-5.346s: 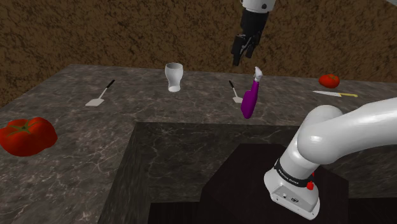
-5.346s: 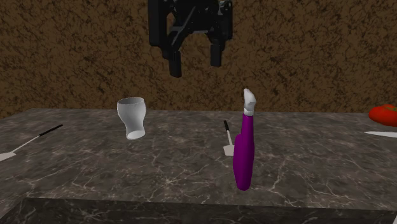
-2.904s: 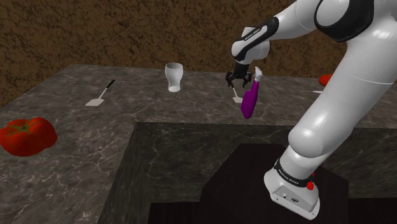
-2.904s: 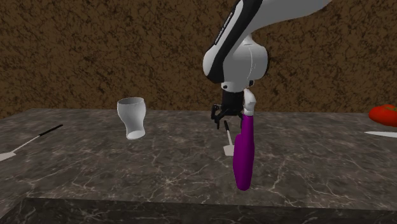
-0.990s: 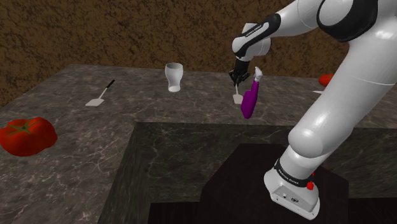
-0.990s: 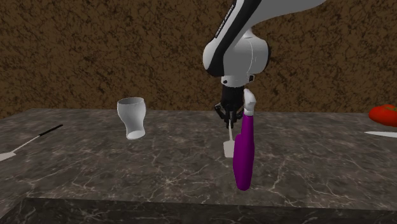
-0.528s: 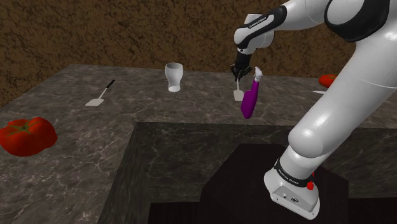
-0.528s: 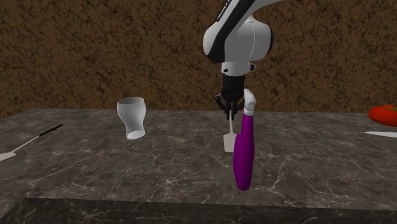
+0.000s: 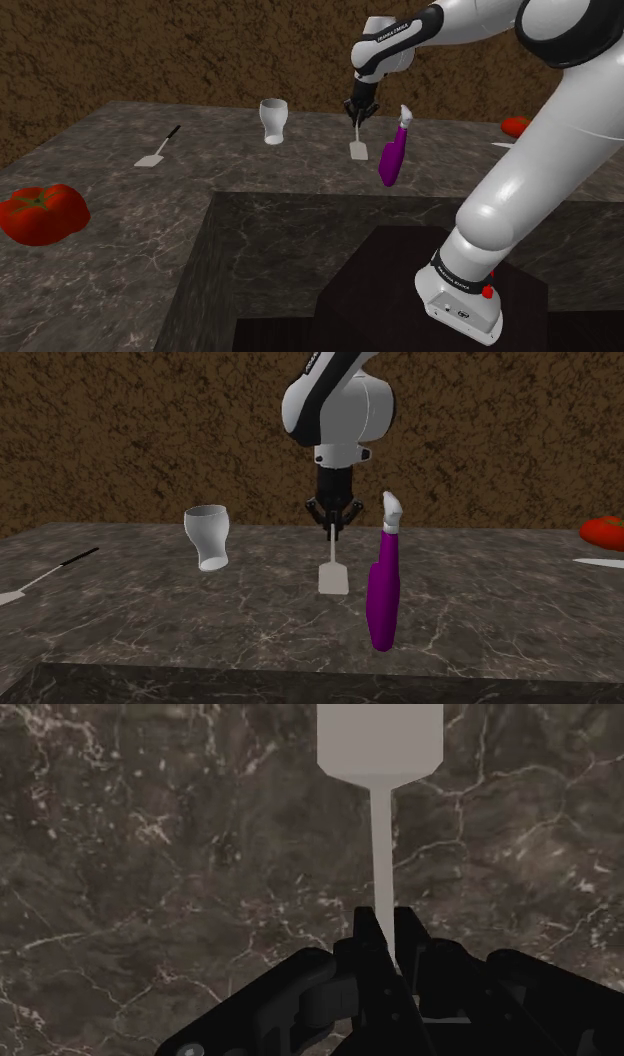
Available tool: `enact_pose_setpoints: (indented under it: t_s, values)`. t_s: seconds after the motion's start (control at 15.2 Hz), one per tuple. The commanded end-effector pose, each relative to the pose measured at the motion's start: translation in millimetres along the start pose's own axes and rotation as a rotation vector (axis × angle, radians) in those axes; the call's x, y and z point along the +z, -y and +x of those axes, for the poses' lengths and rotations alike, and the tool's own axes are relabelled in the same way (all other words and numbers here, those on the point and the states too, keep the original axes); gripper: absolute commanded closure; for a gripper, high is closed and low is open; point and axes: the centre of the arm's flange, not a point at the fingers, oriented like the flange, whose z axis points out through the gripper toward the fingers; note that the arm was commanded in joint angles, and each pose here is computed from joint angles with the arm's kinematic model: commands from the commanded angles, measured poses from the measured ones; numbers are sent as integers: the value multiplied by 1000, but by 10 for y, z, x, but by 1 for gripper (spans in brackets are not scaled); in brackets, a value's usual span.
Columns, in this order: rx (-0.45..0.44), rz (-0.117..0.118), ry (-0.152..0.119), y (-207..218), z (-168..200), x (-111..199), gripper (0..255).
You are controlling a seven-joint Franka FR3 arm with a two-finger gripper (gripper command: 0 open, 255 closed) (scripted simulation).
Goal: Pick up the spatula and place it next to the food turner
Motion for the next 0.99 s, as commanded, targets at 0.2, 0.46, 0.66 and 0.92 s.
enact_pose_setpoints:
  t_s: [0.2, 0.46, 0.66, 0.92]
  values:
    - [1, 0, 0, 635, -198, -12, 255]
    - [1, 0, 0, 1135, -369, -25, 255]
    - [1, 0, 0, 1509, -497, -34, 255]
    - [1, 0, 0, 2009, -668, -47, 255]
